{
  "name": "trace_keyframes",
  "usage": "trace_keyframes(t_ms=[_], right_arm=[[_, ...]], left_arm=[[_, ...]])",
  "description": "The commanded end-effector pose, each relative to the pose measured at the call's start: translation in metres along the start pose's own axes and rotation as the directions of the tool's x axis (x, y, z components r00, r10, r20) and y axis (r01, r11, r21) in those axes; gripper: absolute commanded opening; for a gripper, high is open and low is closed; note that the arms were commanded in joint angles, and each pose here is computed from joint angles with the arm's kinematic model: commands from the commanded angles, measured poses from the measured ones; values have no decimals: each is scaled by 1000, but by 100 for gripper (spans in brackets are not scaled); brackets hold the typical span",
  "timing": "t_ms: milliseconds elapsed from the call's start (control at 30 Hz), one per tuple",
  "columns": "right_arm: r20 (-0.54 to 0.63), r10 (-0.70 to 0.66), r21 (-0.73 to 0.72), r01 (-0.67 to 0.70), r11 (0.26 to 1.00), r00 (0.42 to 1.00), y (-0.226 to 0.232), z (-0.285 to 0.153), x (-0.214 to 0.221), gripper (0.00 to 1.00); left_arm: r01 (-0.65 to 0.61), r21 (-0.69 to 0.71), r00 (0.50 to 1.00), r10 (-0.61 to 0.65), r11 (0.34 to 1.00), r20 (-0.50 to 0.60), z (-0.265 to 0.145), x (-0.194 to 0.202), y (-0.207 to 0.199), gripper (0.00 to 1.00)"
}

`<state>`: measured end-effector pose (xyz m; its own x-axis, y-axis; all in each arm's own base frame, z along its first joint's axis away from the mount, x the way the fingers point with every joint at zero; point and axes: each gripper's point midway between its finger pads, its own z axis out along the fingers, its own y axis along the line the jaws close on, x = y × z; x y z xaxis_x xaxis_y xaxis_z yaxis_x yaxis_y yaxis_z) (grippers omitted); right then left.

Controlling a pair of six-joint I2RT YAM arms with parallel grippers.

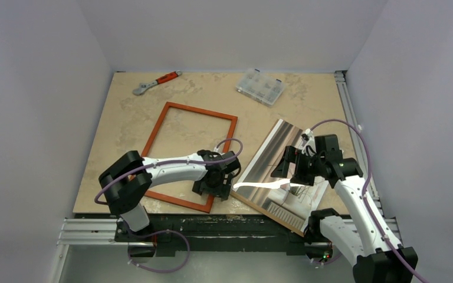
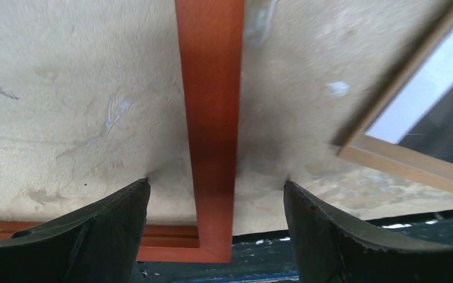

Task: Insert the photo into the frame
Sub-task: Turn over the photo frame at the center of the board.

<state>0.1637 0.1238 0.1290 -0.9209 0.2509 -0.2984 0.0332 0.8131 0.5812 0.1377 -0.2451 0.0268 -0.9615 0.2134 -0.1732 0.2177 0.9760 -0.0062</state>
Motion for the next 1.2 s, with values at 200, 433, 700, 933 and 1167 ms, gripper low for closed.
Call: trace_keyframes(t_ms=[200,433,700,933,1167], right_arm=[[24,4,-70,-2,998,1000,12,-3,0,96],[-6,14,-79,-14,997,1000,8,9,3,96],[2,38,-219,-37,975,999,32,24,-18,95],[-3,99,-398,-92,913,995,65,40,-50,91],[-4,133,-483,-118,868,991,88,62,-69,91]], left_arm=[[-5,57,1000,4,998,4,12,15,-2,52],[-9,97,998,3,995,63,-5,8,-5,3],[-48,189,982,12,981,186,-57,-3,-14,0],[-77,292,970,4,953,244,-90,5,-25,0],[-130,389,956,12,912,293,-109,15,-49,0]])
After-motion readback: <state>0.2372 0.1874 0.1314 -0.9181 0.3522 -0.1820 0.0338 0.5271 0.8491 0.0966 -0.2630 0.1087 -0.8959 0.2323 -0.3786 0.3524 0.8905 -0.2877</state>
